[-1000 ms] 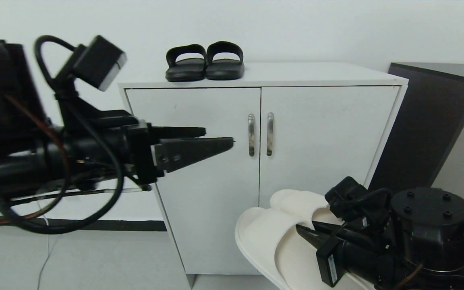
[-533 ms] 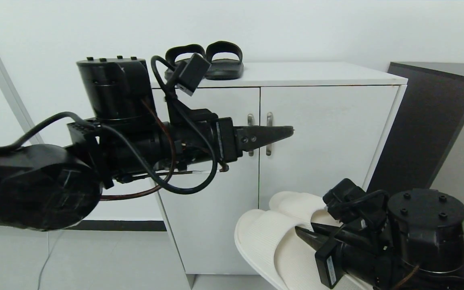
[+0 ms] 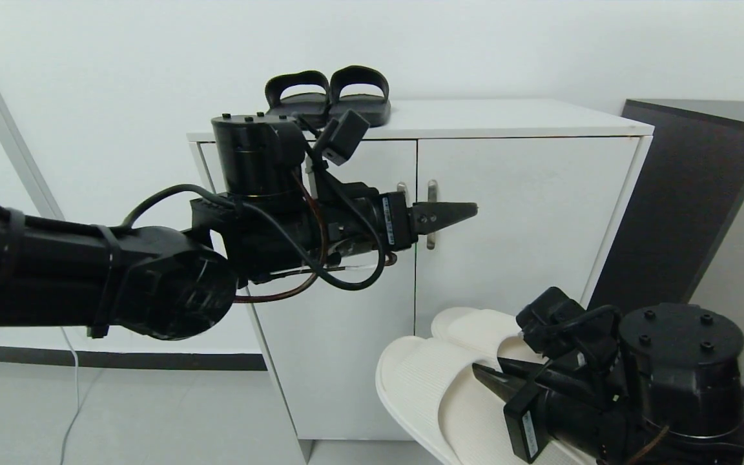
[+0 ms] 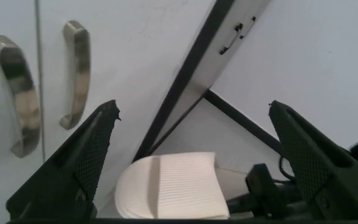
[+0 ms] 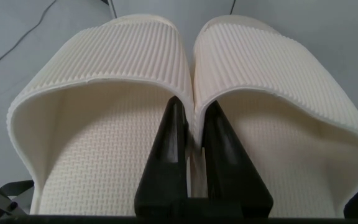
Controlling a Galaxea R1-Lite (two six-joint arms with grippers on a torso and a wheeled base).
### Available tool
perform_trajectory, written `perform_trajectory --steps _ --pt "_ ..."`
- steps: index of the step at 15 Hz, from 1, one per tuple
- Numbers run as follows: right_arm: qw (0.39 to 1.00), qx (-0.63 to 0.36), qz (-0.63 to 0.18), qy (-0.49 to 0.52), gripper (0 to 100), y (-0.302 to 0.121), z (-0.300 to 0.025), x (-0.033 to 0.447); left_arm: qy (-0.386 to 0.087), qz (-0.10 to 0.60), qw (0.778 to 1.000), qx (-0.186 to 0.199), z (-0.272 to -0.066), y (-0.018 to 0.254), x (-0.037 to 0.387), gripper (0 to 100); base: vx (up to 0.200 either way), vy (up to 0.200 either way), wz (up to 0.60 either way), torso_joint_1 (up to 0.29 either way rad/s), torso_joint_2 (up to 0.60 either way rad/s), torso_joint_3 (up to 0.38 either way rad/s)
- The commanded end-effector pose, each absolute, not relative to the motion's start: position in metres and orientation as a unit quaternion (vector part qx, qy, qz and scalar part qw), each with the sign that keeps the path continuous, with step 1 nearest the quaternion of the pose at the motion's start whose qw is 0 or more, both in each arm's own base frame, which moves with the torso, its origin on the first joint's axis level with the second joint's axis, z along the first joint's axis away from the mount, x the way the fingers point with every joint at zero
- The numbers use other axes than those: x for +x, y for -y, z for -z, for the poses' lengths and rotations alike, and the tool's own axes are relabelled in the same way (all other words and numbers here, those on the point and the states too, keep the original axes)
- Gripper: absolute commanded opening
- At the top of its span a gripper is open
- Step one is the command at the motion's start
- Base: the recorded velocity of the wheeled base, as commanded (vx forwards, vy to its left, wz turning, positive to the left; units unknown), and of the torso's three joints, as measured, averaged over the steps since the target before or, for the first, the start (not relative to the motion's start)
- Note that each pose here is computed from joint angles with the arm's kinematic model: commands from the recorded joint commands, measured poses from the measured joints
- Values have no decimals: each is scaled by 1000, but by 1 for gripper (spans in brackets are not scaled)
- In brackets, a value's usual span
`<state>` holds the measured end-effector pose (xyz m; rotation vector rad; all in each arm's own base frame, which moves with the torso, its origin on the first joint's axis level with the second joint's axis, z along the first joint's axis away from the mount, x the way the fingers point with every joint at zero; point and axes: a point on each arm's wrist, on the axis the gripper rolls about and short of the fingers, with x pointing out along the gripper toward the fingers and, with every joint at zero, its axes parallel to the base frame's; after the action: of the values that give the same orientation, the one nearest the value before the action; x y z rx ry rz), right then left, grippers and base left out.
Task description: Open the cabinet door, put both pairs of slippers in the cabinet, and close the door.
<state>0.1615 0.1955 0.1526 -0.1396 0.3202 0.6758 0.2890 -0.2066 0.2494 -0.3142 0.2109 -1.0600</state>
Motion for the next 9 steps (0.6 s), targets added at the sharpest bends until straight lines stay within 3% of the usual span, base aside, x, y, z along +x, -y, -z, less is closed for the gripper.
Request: perform_trajectory --steps 1,5,9 --pt "928 -69 -330 -157 0 -196 -152 162 -100 493 851 -150 -246 211 296 100 0 0 0 0 0 0" --pt "928 -70 -330 -159 0 -196 -151 161 -95 460 870 -152 -239 223 317 100 0 0 0 0 0 0" --pt "928 -71 -330 -159 0 -195 -151 161 -93 455 873 -151 -235 228 328 100 0 0 0 0 0 0"
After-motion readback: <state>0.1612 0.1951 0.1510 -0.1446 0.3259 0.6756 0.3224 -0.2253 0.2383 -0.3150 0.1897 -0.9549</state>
